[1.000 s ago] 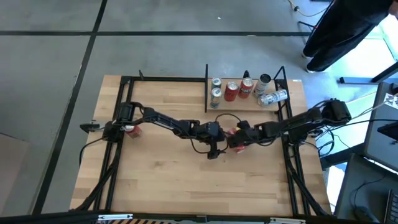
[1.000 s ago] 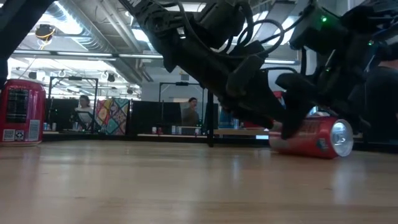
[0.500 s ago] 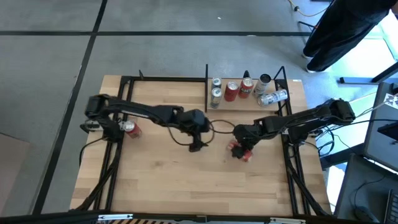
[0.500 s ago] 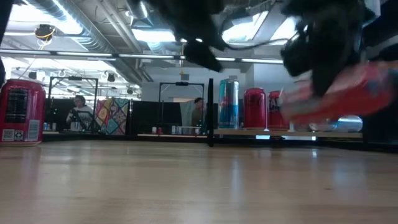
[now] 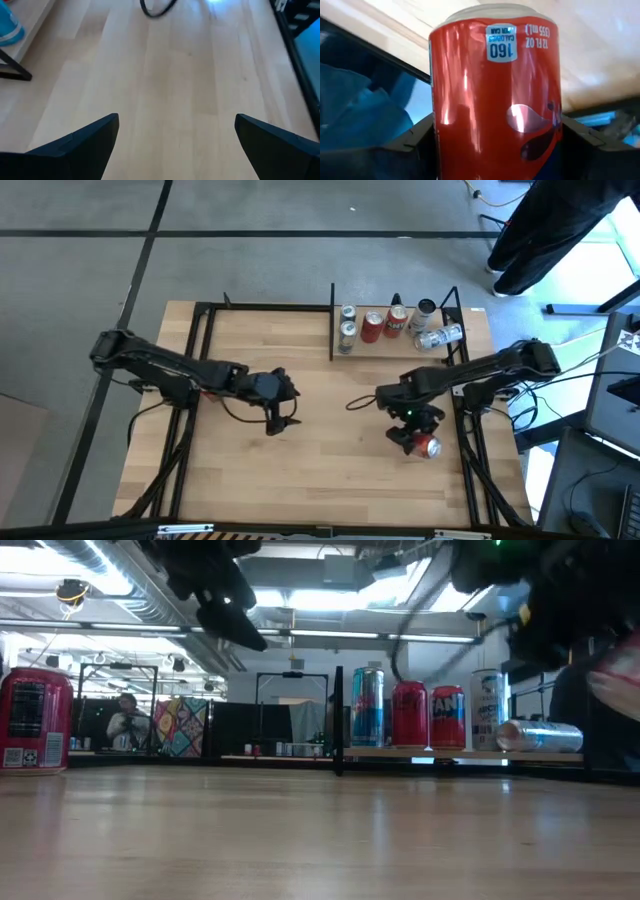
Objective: Place canned beverage on shelf
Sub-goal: Put the red soda can on the shelf aligned with the other red soda can
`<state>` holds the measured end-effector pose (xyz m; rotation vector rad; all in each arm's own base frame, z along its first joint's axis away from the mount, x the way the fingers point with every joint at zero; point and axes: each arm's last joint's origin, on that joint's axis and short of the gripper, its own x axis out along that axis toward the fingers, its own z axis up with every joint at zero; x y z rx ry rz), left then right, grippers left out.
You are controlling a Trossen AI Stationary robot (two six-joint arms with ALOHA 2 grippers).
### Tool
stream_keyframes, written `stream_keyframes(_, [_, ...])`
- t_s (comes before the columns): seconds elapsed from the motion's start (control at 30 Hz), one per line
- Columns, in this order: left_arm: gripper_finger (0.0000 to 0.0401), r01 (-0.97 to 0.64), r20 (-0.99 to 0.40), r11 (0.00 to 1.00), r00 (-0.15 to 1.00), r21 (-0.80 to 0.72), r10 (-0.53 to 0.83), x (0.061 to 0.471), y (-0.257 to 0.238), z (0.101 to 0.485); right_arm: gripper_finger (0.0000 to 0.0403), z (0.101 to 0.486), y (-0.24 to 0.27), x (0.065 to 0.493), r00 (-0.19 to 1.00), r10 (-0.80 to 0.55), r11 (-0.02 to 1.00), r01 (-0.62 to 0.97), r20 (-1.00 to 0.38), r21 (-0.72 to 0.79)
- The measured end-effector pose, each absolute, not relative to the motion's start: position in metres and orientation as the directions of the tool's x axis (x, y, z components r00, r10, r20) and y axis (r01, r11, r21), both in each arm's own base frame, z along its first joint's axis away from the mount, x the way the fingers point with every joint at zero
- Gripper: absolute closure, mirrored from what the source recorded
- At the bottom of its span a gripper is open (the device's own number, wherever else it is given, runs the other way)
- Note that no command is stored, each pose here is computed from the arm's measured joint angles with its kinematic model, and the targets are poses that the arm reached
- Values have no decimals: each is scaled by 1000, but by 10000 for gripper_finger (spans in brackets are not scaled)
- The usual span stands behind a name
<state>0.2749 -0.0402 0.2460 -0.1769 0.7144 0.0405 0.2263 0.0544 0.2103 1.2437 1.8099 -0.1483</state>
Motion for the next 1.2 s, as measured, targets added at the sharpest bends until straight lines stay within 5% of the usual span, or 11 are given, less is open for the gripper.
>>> stream_keyframes(0.47, [5, -17, -626, 987, 775, -161, -89, 267, -59, 250, 133, 145, 62, 249, -280, 805, 411, 899, -524, 151])
stream_keyframes(1.2, [6, 78, -620, 987, 770, -139, -148, 262, -80, 250, 64, 119, 65, 259, -282, 853, 379, 914, -439, 149])
